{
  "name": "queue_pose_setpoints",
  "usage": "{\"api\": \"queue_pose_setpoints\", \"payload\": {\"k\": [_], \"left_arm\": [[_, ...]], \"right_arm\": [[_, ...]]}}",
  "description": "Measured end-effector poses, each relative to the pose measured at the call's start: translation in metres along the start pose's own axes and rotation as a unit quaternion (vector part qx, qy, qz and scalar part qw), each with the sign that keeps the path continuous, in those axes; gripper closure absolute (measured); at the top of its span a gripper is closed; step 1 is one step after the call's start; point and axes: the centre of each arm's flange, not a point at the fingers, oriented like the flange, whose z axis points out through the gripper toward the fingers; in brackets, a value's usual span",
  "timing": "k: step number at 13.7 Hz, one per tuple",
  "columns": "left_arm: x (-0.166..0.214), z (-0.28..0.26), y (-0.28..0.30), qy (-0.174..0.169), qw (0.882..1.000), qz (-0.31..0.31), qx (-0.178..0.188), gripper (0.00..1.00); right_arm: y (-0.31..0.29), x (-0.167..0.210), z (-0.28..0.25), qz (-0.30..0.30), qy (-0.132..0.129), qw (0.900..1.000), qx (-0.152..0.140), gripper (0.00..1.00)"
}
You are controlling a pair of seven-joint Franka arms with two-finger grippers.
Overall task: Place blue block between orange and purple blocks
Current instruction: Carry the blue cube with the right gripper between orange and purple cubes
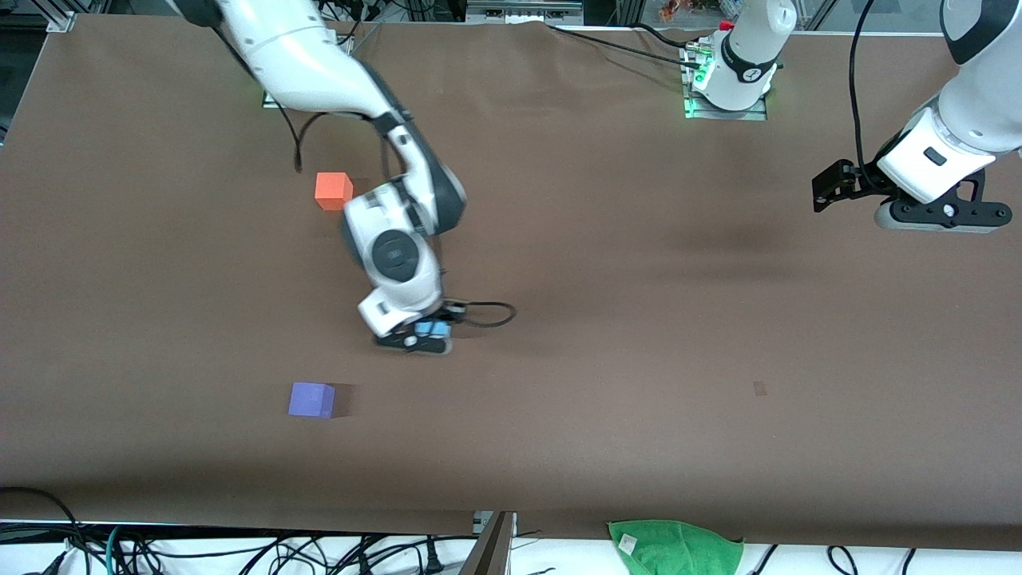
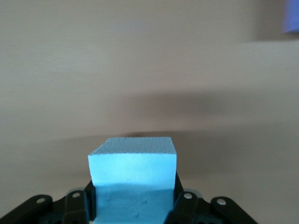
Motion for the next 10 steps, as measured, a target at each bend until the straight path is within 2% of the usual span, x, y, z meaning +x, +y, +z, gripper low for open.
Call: {"api": "queue_pose_setpoints", "payload": {"k": [2,5,7,10], "left_arm": [[0.0,0.0,0.0,0.0,1.0,0.0,0.0,0.0],[0.0,0.0,0.0,0.0,1.0,0.0,0.0,0.0],[0.0,0.0,0.0,0.0,1.0,0.0,0.0,0.0],[0.0,0.0,0.0,0.0,1.0,0.0,0.0,0.0]], "right_arm": [[0.064,0.001,-0.002,-0.034,-0.006,0.999,-0.005,0.42],[0.145,-0.024,0.029,-0.061,0.005,0.998,-0.009,0.43],[0.163,-0.044,0.057,-0.058,0.013,0.998,-0.008,0.43],[0.17,-0.051,0.063,-0.05,0.022,0.999,-0.002,0.43]]}}
